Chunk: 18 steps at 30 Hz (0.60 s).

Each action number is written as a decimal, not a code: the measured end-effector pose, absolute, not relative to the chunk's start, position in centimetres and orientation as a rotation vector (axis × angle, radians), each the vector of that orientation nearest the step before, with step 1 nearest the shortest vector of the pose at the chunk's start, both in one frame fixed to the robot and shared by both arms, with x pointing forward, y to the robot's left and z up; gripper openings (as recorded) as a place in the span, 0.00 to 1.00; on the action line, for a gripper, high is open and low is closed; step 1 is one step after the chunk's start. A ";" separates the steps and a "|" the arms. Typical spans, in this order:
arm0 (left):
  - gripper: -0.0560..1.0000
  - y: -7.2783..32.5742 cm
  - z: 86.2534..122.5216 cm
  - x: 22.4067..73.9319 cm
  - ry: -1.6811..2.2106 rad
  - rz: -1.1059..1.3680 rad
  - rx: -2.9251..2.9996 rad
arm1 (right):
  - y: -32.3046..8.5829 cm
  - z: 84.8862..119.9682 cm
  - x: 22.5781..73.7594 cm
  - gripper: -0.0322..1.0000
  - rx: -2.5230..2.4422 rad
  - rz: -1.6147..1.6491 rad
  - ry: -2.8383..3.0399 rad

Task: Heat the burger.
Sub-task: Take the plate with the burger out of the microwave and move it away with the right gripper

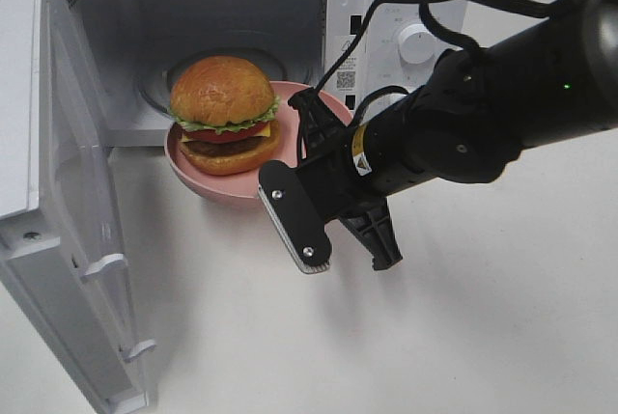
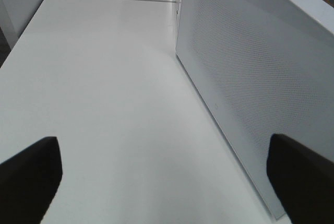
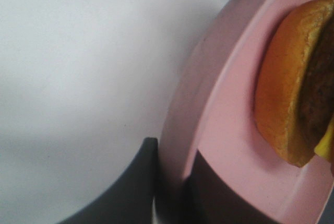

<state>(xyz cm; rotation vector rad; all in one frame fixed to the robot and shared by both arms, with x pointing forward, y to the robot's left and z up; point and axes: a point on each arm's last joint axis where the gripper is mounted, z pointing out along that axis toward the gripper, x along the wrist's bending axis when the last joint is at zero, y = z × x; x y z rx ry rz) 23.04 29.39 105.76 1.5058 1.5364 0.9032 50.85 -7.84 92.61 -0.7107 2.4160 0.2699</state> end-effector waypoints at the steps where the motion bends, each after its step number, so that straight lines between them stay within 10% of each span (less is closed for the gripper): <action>1: 0.99 29.4 105.8 23.0 1.536 0.903 1.506 | -8.3 92.9 50.3 0.14 -0.731 0.264 2.404; 18: 0.99 29.4 105.8 23.0 1.536 0.903 1.506 | -12.9 95.2 44.9 0.14 -0.749 0.262 2.367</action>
